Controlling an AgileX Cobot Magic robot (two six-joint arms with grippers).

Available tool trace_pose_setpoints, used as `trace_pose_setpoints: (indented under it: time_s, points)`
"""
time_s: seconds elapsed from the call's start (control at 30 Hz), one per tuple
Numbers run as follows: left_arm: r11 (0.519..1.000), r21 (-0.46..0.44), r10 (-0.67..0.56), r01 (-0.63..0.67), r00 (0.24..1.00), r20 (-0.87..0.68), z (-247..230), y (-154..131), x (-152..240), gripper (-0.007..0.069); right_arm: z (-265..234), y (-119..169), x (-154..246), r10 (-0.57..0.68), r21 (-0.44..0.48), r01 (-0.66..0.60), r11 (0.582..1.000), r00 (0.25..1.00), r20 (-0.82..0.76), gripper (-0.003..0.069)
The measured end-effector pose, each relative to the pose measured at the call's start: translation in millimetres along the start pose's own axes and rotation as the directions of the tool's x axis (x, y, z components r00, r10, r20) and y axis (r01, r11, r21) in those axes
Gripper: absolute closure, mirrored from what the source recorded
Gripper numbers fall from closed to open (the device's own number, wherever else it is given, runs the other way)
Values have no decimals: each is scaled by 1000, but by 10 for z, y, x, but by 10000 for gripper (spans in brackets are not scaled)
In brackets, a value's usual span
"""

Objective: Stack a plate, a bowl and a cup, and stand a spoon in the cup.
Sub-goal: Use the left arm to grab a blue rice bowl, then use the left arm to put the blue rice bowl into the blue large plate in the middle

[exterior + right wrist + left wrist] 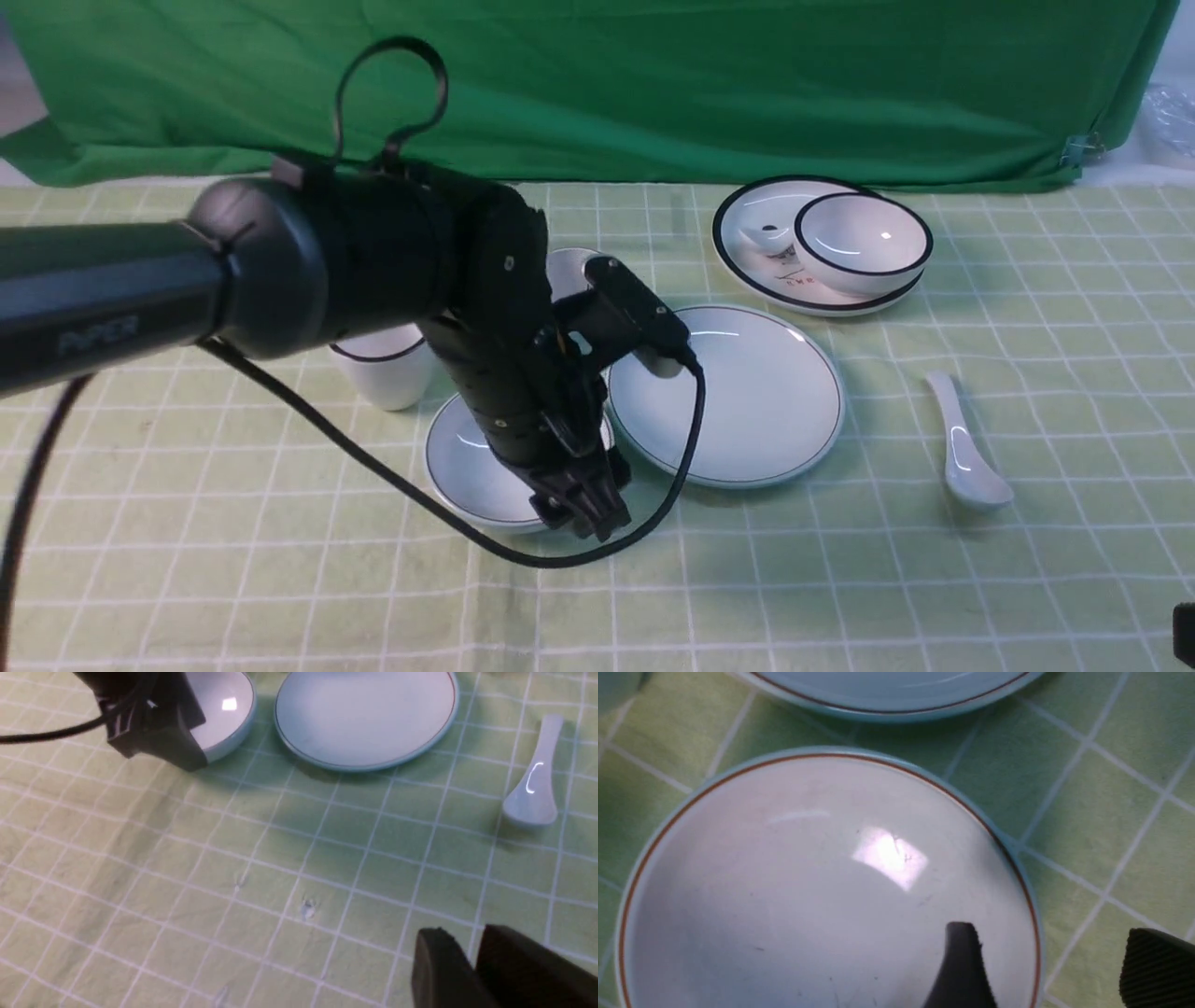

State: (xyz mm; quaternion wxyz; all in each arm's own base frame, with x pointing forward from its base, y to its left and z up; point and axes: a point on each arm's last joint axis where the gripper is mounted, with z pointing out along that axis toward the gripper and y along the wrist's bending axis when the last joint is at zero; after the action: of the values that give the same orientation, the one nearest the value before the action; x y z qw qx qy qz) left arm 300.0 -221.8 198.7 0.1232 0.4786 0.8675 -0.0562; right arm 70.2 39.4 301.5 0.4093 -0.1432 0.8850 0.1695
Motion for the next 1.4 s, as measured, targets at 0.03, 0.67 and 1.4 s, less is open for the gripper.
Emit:
trace_pose_setpoints:
  time_s: [0.03, 0.67, 1.4]
  points:
    - [1000, -3, 2, -2, 1000, -5, 55, 11, -3, 179, 2, -1, 2, -1, 0, 1, 1000, 1000, -3, 496]
    - [998, 11, -70, 70, 997, 27, -319, -254, -100, 593, 0, -5, -1, -56, 5, 56, 998, 998, -1, 495]
    - [990, -80, 129, -114, 968, 217, 237, -226, -1042, 593, -1, -4, 5, -54, 4, 54, 999, 999, -7, 486]
